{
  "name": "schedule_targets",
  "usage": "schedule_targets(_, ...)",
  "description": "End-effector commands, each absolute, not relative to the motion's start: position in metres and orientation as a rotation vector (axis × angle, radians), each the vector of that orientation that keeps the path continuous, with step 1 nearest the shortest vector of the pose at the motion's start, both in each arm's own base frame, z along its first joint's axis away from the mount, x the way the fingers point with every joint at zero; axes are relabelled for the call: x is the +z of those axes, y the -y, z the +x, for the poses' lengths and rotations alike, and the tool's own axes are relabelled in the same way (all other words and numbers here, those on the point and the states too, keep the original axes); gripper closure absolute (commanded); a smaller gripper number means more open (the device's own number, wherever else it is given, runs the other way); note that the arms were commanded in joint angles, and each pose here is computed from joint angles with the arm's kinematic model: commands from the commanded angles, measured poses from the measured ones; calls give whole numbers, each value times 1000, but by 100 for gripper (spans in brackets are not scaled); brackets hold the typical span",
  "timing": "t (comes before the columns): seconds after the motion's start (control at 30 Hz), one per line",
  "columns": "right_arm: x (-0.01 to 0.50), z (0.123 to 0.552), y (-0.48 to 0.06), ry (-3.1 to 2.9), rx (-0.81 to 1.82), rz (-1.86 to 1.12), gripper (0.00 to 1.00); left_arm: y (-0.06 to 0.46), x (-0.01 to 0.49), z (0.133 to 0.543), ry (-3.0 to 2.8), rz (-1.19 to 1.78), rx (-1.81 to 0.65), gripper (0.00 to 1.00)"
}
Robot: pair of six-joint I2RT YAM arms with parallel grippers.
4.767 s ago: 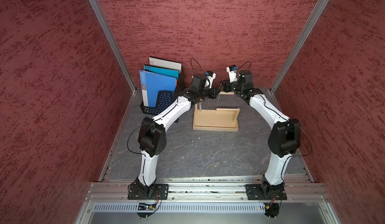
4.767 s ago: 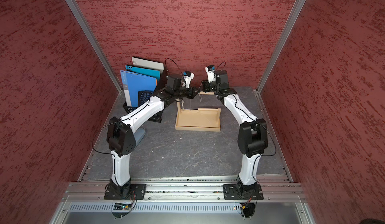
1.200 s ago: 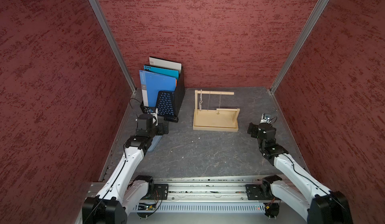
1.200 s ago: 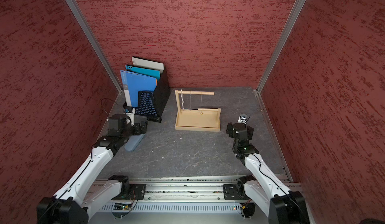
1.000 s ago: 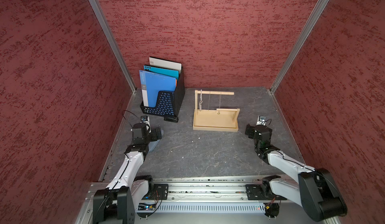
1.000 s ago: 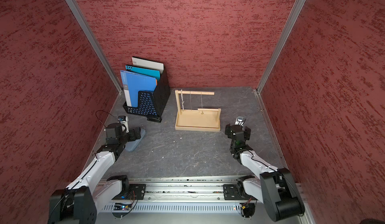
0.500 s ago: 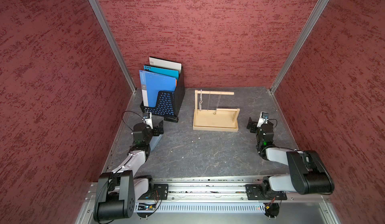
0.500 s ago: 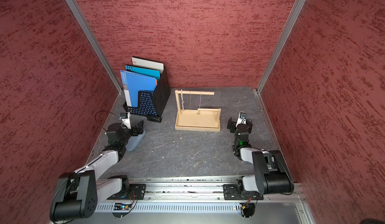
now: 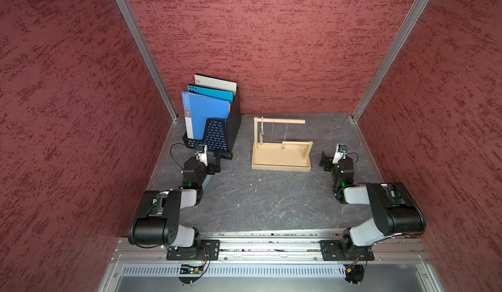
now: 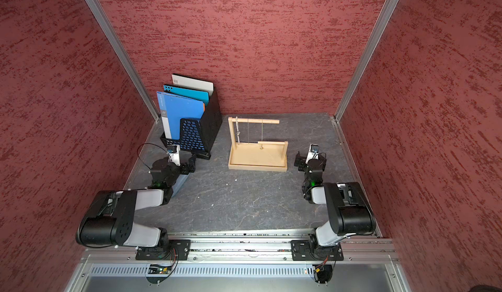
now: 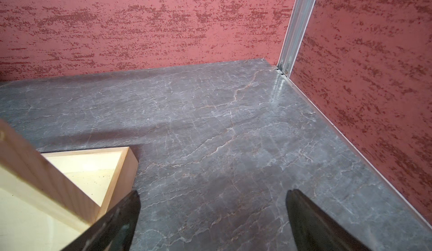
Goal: Hang the necklace on the jewelry display stand
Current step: Reset both arms
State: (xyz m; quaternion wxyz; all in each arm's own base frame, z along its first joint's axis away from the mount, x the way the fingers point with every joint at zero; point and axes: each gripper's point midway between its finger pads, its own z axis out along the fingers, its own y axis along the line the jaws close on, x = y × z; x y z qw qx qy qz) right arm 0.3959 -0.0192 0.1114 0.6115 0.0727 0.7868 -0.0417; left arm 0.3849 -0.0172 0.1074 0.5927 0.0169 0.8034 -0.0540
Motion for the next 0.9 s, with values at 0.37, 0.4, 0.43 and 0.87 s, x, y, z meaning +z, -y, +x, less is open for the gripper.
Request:
schedule_targets(0.37, 119, 399, 18, -1791, -81, 169, 1, -2, 114, 402, -1838, -39, -116, 1)
schedule_targets(0.4, 119, 399, 18, -1791, -82, 169, 1, -2, 115, 402, -1834, -40, -115, 1)
schedule_targets(0.43, 119, 399, 18, -1791, -82, 170, 1, -2, 115, 402, -1831, -40, -115, 0)
schedule_targets(0.87, 119, 400, 18, -1790, -82, 171, 1, -2, 115, 402, -1834, -40, -115, 1)
